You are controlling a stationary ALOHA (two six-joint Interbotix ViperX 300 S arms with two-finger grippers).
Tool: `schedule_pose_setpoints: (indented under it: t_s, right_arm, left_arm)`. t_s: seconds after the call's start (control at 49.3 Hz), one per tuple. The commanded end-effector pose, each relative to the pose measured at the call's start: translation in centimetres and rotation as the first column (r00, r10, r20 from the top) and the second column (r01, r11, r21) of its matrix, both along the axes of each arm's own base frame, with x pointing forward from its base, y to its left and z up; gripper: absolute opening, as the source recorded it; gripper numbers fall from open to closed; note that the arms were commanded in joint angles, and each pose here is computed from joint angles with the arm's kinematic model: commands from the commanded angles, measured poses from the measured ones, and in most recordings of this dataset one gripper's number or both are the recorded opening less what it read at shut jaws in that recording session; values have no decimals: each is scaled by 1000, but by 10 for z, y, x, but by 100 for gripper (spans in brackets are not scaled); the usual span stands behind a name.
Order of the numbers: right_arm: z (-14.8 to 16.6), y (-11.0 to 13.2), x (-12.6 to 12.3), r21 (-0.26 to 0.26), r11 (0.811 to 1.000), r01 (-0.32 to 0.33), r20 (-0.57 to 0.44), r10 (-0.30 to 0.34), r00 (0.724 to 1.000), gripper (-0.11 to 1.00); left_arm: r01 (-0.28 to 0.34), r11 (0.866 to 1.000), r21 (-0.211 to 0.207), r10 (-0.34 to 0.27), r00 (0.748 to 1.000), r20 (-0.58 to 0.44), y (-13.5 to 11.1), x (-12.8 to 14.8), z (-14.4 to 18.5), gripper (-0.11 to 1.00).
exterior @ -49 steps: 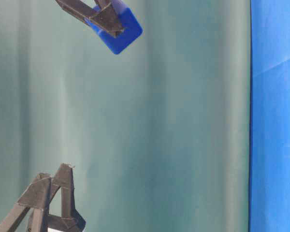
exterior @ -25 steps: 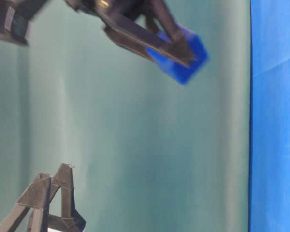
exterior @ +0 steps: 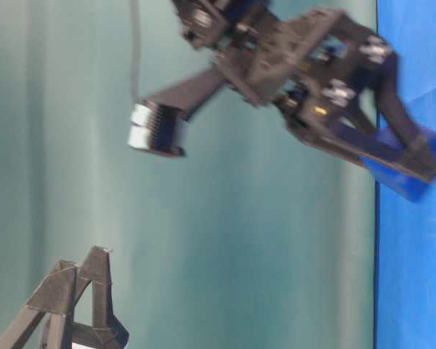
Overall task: Handover the blue block to the right arm after grasping it with the left arm, then place it in the designated position.
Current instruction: 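Lower the cube with the right gripper onto the table and release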
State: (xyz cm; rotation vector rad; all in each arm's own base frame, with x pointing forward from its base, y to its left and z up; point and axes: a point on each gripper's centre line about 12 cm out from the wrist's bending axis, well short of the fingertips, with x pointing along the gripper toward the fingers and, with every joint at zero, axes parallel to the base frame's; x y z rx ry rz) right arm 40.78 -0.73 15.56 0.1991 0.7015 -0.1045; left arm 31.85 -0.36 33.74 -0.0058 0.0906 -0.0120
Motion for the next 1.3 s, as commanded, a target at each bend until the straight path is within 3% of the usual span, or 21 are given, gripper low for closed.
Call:
schedule_pose_setpoints:
  t_s: [0.0, 0.324, 1.094, 1.277]
  right_arm:
    - [2, 0, 14, 13, 1000, -11, 39, 11, 999, 55]
    - [-32, -3, 35, 20, 1000, -8, -16, 8, 1000, 55]
    - [-36, -3, 31, 7, 1000, -16, -31, 16, 999, 56]
    - [-35, -3, 32, 8, 1000, -15, -29, 15, 999, 96]
  left_arm:
    - [3, 1000, -1, -3, 999, 48, -1, -4, 16, 93]
    - [3, 1000, -1, -3, 999, 48, -1, -5, 15, 93]
    - [3, 1000, -1, -3, 999, 48, -1, -4, 16, 93]
    - [3, 1000, -1, -3, 999, 49, -1, -6, 16, 93]
